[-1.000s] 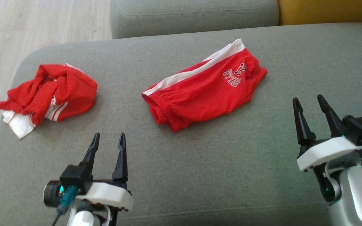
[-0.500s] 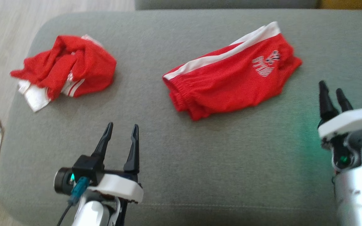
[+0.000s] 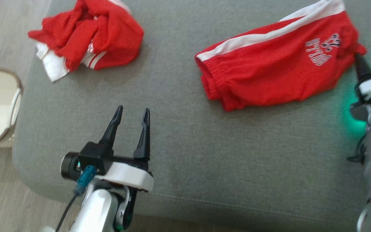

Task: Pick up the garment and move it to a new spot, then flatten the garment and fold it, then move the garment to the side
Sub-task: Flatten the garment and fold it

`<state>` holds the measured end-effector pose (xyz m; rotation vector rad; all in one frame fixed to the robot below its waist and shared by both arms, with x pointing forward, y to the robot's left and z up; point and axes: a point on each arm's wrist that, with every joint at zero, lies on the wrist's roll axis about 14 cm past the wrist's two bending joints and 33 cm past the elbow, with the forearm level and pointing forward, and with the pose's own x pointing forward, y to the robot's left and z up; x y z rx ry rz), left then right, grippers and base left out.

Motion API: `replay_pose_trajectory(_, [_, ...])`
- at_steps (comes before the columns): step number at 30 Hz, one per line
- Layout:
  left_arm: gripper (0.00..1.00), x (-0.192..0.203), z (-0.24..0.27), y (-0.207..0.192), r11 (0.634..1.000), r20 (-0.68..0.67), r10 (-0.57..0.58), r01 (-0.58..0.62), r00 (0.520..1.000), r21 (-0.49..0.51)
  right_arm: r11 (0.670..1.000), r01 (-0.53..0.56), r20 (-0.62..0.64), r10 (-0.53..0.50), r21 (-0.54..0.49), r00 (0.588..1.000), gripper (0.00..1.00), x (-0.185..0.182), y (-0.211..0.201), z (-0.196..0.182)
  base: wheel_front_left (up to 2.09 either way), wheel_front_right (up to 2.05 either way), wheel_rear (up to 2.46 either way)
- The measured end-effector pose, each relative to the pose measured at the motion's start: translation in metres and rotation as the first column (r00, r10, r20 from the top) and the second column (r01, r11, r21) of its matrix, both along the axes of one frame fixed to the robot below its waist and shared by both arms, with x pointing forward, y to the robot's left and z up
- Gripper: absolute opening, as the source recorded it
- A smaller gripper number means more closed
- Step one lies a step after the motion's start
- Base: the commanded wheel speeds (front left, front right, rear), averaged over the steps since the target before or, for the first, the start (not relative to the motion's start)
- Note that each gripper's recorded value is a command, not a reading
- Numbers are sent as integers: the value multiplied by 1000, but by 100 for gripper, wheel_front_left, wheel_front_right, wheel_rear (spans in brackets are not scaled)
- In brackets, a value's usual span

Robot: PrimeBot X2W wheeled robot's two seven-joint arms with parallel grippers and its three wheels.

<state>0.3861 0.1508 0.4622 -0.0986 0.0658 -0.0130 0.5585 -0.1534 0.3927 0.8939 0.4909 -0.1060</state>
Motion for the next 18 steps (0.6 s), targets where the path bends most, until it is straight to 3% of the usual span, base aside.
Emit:
replay_pose_trajectory(6, [100,0,-13,9,999,-42,35,-35,999,-8,998,-58,-21,59,33,998,100,28,20,-2,0,0,0])
replay_pose_trajectory(17, [100,4,-15,13,999,-48,46,-46,998,3,986,-167,-56,167,0,984,100,39,46,-7,0,0,0])
replay_pose_trajectory(18, [100,4,-15,13,999,-49,49,-48,998,4,984,-178,-59,177,-10,982,48,39,48,-8,0,0,0])
